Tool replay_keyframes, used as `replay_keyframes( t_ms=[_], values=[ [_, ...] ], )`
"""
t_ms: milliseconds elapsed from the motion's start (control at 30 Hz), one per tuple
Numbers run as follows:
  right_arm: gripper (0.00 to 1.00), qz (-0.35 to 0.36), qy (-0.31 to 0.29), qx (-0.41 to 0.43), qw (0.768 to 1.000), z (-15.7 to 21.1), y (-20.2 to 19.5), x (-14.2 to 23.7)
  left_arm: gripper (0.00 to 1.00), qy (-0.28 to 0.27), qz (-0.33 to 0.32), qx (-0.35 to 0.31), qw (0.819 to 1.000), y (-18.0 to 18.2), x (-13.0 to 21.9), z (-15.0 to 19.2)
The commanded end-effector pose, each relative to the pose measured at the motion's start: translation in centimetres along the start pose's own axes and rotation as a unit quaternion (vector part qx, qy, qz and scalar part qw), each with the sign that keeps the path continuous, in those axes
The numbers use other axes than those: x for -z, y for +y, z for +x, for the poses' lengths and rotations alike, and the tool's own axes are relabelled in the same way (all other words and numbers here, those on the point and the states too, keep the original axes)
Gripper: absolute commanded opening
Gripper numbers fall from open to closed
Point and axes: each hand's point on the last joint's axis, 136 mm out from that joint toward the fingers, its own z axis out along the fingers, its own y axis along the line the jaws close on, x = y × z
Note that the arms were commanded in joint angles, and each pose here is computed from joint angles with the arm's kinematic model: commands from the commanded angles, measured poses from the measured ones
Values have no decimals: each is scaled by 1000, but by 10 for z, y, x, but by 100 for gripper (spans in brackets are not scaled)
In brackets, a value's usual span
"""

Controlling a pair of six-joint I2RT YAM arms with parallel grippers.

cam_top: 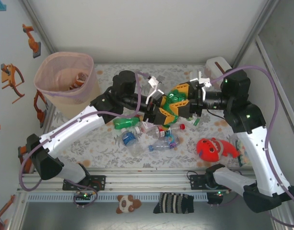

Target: Put the plastic bottles in the bin

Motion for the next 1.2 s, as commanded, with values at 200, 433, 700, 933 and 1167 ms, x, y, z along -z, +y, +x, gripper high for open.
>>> replay_keyframes(
  t_ms=[200,433,700,933,1167],
  values=[
    [84,74,-13,24,997,-9,6,19,52,-3,-57,-32,998,2,28,-13],
    [85,96,-21,34,995,-13,8,26,51,-5,-158,-24,987,24,69,-15],
    [84,117,-20,24,993,-10,-1,26,51,-16,-341,10,940,63,144,-17],
    [83,125,-19,21,992,-7,-7,24,50,-78,-502,57,859,90,229,-29],
    [83,126,-17,21,992,-6,-11,23,48,-104,-631,114,760,99,317,-30]
  ],
)
